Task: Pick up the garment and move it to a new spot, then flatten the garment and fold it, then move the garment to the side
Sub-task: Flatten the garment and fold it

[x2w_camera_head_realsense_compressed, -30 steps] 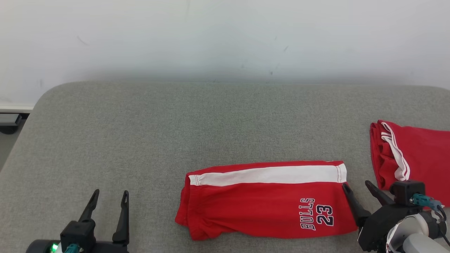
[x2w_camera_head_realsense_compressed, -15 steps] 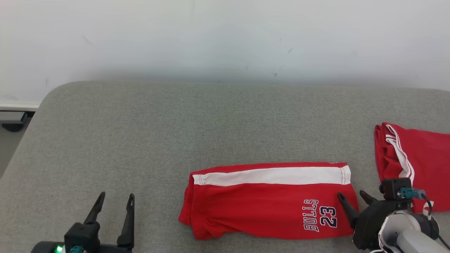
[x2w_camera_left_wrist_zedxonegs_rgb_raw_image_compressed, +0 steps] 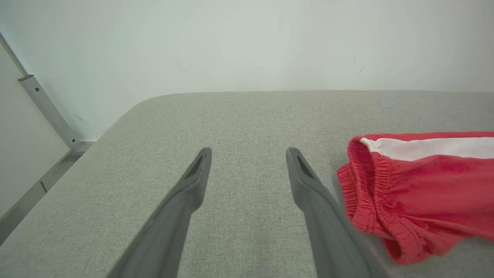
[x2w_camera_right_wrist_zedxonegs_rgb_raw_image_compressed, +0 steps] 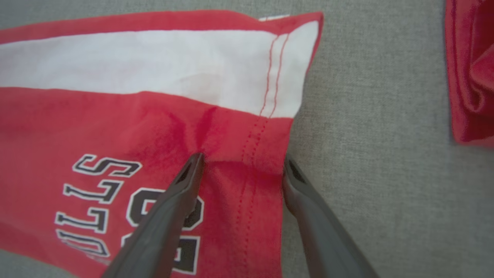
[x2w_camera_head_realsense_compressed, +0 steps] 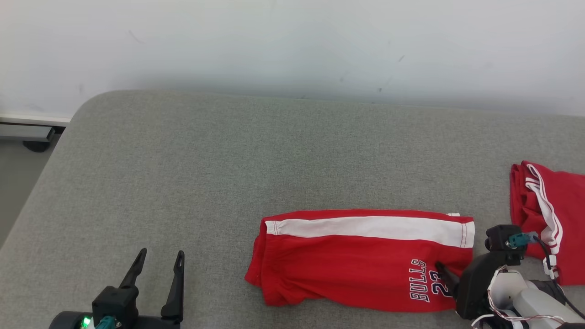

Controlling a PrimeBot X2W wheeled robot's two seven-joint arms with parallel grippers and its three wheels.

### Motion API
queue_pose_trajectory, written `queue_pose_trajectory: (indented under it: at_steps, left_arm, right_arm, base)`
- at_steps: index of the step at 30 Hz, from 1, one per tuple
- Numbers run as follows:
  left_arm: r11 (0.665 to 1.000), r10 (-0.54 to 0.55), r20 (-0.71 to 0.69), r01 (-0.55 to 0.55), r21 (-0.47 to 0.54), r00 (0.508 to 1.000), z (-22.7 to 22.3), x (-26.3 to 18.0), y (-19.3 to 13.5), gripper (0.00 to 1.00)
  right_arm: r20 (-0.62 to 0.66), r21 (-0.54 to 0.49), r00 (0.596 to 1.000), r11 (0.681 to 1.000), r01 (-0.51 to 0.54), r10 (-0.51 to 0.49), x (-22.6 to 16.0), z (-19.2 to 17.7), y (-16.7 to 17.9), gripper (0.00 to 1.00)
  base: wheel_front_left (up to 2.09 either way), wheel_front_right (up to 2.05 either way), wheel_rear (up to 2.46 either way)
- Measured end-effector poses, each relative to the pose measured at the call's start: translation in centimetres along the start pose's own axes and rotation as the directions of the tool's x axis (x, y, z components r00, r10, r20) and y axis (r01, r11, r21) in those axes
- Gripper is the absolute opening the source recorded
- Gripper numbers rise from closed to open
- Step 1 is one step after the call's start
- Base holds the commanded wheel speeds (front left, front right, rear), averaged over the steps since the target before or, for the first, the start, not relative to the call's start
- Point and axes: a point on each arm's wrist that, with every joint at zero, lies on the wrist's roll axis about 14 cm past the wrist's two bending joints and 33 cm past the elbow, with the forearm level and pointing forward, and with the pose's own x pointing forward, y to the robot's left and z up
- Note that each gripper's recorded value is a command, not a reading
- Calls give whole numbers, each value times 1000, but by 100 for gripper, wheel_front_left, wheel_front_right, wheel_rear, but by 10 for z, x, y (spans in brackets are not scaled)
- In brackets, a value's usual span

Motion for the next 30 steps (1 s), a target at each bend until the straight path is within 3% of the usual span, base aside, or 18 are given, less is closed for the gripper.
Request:
queue_pose_trajectory:
  at_steps: [1,2,3,5,14,22,30]
  left_arm:
    - [1000,3,-3,-3,-4,1000,-1,0,0,100]
    - [1000,6,-5,-6,-8,1000,-1,-1,1,100]
    - [1000,10,-8,-10,-11,1000,-2,-1,2,100]
    - [1000,13,-10,-13,-12,1000,-3,-1,3,100]
    - [1000,19,-17,-19,-19,1000,-4,2,5,100]
    - [1000,-9,-11,9,-26,1000,-1,7,-3,100]
    - [999,-31,-8,31,-28,999,0,10,-10,100]
  right_arm:
    - [-13,0,1000,1000,-5,5,2,-1,1,91]
    - [-26,-3,1000,1000,-13,13,3,-1,3,38]
    - [-35,-7,999,1000,-17,17,5,-2,4,38]
    - [-45,-13,999,999,-30,30,6,0,7,0]
    - [-42,20,998,999,-43,43,6,6,6,0]
    - [7,37,997,996,79,-80,-12,22,-50,0]
    - [40,75,999,997,21,-24,-15,25,-36,0]
  base:
    - [0,0,0]
    - [0,0,0]
    - [0,0,0]
    - [0,0,0]
    - [0,0,0]
    - [0,0,0]
    - [0,0,0]
